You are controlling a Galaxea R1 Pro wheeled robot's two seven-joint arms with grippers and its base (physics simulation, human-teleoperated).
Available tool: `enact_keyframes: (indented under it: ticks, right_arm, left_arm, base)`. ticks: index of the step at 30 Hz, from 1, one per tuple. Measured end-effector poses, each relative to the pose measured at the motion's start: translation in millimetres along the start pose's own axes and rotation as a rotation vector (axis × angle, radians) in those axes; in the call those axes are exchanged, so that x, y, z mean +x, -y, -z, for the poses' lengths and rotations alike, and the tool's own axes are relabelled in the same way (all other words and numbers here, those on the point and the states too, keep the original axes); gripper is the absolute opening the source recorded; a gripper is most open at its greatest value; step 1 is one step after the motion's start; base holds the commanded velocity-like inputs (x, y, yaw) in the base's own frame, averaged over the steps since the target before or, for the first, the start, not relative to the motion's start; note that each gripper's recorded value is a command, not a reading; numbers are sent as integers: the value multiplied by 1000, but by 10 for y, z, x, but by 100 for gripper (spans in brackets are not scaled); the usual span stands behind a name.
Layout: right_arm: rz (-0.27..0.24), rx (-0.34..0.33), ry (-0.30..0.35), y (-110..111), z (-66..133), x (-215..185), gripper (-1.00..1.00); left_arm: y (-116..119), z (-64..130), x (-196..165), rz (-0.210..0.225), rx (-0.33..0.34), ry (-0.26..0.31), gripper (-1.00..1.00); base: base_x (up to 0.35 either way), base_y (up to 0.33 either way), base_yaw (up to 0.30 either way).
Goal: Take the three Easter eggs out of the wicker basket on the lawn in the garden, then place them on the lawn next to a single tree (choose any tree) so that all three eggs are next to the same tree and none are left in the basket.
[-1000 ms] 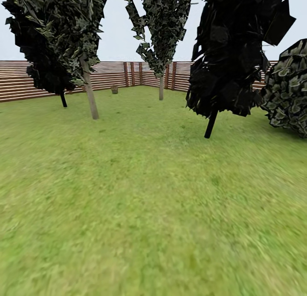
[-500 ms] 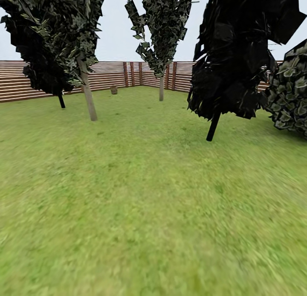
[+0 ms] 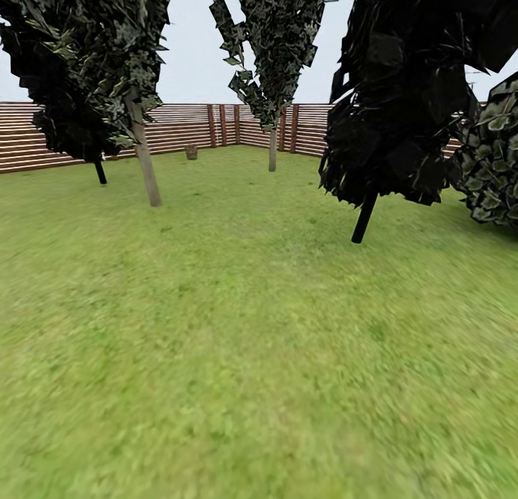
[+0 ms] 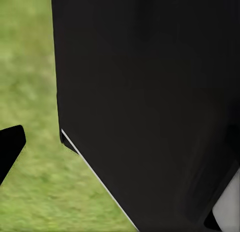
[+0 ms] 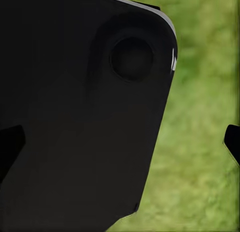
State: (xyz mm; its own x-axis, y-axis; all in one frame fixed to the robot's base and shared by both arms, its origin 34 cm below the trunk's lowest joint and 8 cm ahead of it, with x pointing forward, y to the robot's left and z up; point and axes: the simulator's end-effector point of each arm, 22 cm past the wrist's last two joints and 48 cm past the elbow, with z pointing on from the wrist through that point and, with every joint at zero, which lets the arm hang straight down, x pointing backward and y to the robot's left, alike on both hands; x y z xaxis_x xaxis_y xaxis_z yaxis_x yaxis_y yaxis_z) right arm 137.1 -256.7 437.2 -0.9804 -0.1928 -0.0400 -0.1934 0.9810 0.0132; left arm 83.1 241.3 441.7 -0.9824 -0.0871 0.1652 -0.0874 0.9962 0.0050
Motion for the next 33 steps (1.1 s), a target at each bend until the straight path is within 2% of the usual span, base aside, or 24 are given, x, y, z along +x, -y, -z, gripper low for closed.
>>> enact_keyframes:
  ticks: [33]
  right_arm:
    - [-5,6,-14,43,6,61,100]
  left_arm:
    - [0,0,0,0,0,0,100]
  base:
    - [331,0,0]
